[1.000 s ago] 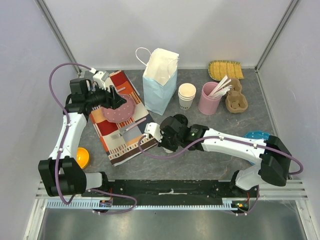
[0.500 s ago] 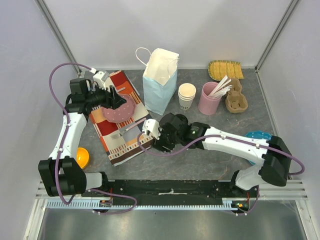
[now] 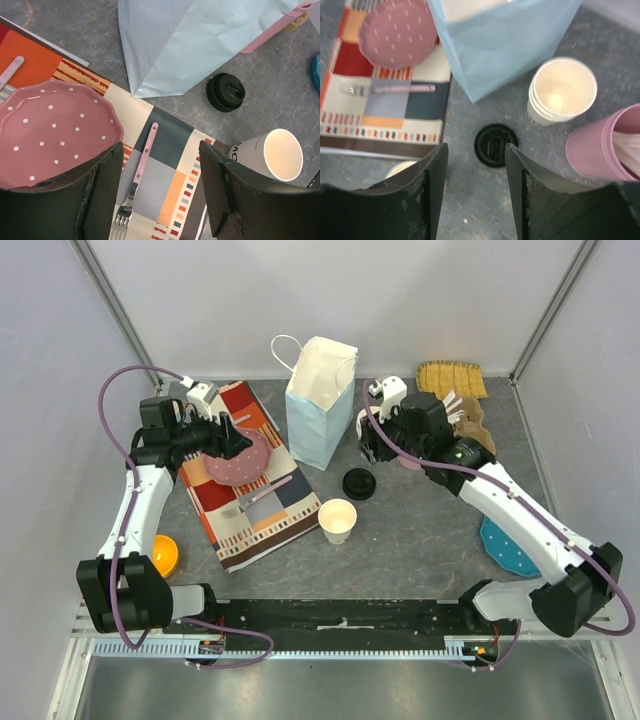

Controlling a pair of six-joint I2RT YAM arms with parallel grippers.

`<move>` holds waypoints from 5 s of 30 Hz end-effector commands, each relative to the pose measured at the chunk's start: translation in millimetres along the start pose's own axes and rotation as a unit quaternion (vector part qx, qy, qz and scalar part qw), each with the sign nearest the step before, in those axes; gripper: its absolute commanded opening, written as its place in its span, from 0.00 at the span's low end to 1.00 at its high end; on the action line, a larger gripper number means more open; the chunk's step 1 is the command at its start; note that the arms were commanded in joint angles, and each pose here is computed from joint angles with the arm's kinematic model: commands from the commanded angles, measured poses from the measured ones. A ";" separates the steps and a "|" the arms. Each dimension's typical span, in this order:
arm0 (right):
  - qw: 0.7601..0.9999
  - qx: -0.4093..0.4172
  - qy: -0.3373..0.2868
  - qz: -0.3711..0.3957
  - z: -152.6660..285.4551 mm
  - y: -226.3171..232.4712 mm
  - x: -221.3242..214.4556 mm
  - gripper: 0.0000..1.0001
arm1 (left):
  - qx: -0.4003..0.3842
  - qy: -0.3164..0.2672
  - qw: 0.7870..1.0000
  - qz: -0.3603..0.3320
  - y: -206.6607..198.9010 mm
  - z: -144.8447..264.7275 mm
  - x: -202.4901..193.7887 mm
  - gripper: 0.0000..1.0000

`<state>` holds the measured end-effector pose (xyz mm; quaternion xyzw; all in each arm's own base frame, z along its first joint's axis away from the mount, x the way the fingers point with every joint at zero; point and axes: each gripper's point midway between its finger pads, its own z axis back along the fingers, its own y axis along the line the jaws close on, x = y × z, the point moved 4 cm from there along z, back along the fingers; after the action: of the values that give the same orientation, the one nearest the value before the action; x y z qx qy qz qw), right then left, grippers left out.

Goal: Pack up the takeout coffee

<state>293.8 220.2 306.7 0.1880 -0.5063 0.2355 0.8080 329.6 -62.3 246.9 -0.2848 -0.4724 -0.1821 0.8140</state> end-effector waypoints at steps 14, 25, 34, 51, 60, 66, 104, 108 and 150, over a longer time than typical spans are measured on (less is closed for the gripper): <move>0.905 0.340 0.080 0.243 -55.5 -60.6 -134.0 0.67 | -0.049 0.004 0.998 -0.045 -19.3 5.8 0.9 0.71; 0.857 0.303 0.087 0.408 -75.8 -55.8 -148.3 0.66 | -0.045 0.012 0.998 -0.050 -16.9 4.2 -4.9 0.70; 0.828 0.321 0.149 0.435 -95.9 -57.5 -166.6 0.53 | -0.036 0.021 0.998 -0.047 -14.7 1.8 -11.9 0.70; 0.802 0.342 0.195 0.450 -110.3 -50.5 -180.0 0.36 | -0.032 0.027 0.998 -0.053 -12.8 -0.9 -12.2 0.70; 0.796 0.350 0.207 0.448 -112.3 -49.9 -183.4 0.34 | -0.034 0.027 0.998 -0.054 -12.8 -1.8 -11.4 0.70; 0.794 0.353 0.213 0.448 -116.4 -48.3 -185.5 0.32 | -0.034 0.028 0.998 -0.054 -12.7 -1.8 -12.2 0.70; 0.838 0.305 0.199 0.406 -59.6 -33.2 -98.2 0.00 | -0.043 0.030 0.997 -0.061 -18.1 -2.2 -12.7 0.70; 0.858 0.291 0.182 0.383 -39.7 -22.5 -73.9 0.00 | -0.047 0.035 0.996 -0.060 -21.1 -2.5 -14.7 0.69; 0.852 0.286 0.314 0.306 -14.5 114.4 -129.0 0.00 | -0.072 0.064 0.994 -0.057 -35.7 8.1 -33.9 0.69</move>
<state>185.2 291.4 192.8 0.1600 -0.1551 0.6471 0.7291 291.4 -80.2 229.2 -0.2963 -0.4147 -0.2572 0.8210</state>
